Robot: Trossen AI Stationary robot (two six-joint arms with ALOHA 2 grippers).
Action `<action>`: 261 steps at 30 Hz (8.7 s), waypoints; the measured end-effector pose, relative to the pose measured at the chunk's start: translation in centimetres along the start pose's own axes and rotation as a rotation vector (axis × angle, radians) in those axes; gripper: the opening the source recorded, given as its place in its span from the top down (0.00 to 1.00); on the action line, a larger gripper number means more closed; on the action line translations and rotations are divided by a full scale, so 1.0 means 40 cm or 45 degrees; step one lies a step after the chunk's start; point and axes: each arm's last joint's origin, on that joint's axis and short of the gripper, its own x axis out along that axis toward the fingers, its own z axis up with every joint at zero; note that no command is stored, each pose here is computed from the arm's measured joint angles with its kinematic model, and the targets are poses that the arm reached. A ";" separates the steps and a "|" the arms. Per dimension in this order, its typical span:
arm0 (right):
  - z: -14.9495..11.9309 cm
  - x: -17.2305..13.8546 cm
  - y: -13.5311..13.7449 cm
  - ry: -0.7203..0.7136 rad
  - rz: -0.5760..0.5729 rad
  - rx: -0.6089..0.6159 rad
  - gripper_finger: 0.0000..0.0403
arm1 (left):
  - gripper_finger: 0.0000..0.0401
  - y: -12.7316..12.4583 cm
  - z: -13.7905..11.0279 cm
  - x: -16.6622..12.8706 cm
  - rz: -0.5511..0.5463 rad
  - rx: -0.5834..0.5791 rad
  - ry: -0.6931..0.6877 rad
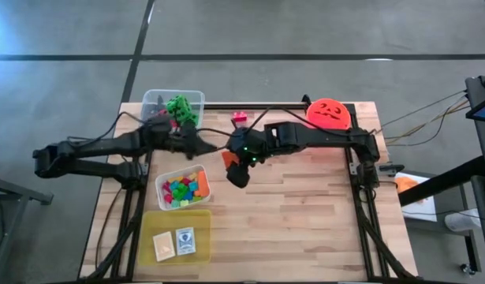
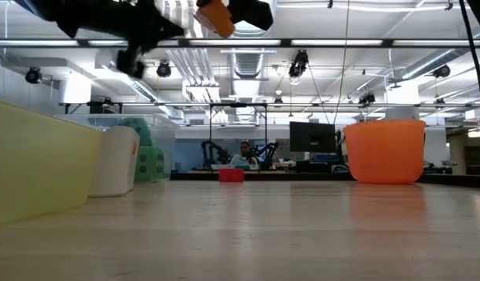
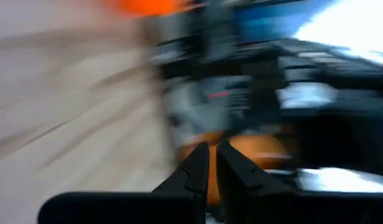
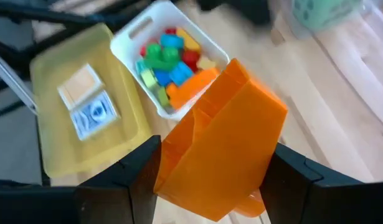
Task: Pick & Place Toys
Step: Put the orange game piece into the white bin, then put the red game piece into the white bin
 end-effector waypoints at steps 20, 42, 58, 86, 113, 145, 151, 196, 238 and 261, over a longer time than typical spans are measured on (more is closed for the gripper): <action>-0.004 -0.118 -0.010 -0.090 -0.118 0.038 0.48 | 0.41 -0.148 0.042 0.038 -0.320 0.183 -0.129; 0.022 -0.144 -0.010 -0.192 -0.085 0.138 0.48 | 0.30 -0.209 0.028 0.075 0.195 0.470 -0.042; 0.035 -0.123 -0.004 -0.249 -0.055 0.147 0.48 | 0.54 -0.211 0.033 0.081 0.197 0.366 -0.144; 0.047 -0.105 0.006 -0.289 -0.006 0.170 0.04 | 1.00 -0.185 0.013 0.061 0.328 0.377 0.010; 0.046 -0.091 -0.055 -0.191 -0.129 0.254 0.03 | 1.00 0.067 -0.164 -0.027 1.374 0.303 0.447; 0.045 -0.090 -0.055 -0.189 -0.132 0.245 0.03 | 0.87 0.173 -0.218 -0.005 1.322 0.157 0.469; 0.045 -0.090 -0.055 -0.184 -0.139 0.150 0.03 | 0.60 0.175 -0.218 -0.005 1.328 0.141 0.466; 0.161 0.298 -0.776 -0.009 0.009 1.352 0.03 | 0.16 0.047 -0.223 -0.005 1.056 0.085 0.542; 0.053 0.297 -0.671 0.566 -0.316 1.205 0.04 | 0.16 0.038 -0.229 0.002 0.990 0.093 0.532; 0.025 0.342 -0.752 0.564 -0.333 1.350 0.04 | 0.16 0.012 -0.230 0.026 0.812 0.064 0.515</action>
